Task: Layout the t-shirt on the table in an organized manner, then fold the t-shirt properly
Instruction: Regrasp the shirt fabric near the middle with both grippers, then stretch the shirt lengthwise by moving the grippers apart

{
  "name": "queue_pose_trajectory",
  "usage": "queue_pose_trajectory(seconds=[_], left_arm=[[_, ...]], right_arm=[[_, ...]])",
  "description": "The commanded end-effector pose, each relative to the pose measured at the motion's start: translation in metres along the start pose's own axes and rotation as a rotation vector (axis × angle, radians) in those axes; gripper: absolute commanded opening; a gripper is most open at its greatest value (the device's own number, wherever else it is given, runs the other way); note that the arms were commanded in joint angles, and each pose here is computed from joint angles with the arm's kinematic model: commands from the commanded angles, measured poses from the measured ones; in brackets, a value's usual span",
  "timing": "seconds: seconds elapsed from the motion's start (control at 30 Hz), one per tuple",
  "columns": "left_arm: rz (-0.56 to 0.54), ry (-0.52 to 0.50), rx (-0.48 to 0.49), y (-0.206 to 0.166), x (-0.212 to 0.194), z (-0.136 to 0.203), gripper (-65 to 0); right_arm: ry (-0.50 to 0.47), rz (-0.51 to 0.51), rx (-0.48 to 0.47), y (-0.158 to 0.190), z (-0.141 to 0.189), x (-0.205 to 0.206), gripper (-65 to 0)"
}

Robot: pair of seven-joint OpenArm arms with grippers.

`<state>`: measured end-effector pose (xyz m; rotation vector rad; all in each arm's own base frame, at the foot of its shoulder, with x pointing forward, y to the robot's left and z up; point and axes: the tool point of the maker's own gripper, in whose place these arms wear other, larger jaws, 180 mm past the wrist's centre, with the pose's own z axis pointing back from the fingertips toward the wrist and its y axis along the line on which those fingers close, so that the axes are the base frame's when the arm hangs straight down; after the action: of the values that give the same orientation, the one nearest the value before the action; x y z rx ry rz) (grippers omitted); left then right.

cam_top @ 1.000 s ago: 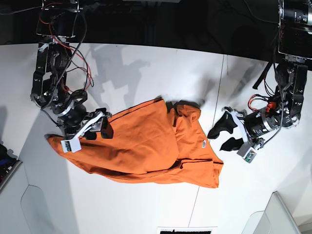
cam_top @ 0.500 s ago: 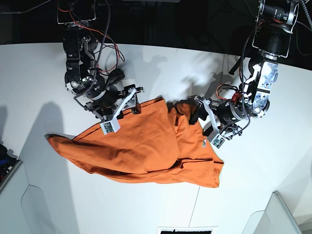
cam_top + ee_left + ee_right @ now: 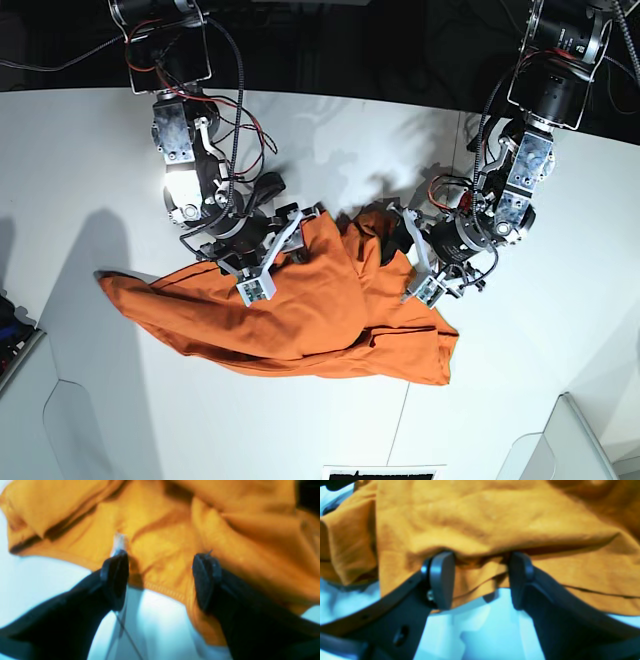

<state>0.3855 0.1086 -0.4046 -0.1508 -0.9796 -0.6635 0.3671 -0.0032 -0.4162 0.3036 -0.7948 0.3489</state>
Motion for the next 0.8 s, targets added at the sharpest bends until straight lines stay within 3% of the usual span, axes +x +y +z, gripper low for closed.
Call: queue_pose_trajectory(seconds=[0.0, 0.03, 0.1, 0.2, 0.3, 0.53, 0.77], left_arm=[[-0.043, 0.004, 0.044, 0.012, 0.003, -0.001, -23.3], [-0.071, 0.010, 0.058, 0.012, 0.001, -0.002, -25.2], [-0.130, 0.031, 0.069, 0.009, -0.003, -0.004, -36.3], [-0.201, 0.056, 0.073, 0.008, -0.008, -0.005, -64.3], [-0.205, 0.073, 0.077, 0.009, -0.008, -0.004, -65.0], [-0.208, -0.011, 0.076, 0.010, 0.032, 0.017, -65.0], [-0.324, -0.180, 0.050, -0.011, 0.082, 0.083, -65.0]], right_arm=[[0.020, 0.000, -0.005, 0.000, 0.000, 0.001, -31.0], [0.021, 0.000, -0.005, 0.000, 0.000, 0.000, -31.0], [0.022, 0.001, -0.006, 0.000, 0.000, 0.000, -31.7], [0.018, 0.004, -0.006, 0.002, -0.001, 0.002, -45.3], [-0.001, 0.027, -0.006, 0.003, -0.001, 0.006, -65.0], [-0.030, 0.085, 0.056, 0.016, 0.007, 0.016, -65.0], [-0.182, 0.123, 0.132, 0.041, 0.070, 0.039, -65.0]])
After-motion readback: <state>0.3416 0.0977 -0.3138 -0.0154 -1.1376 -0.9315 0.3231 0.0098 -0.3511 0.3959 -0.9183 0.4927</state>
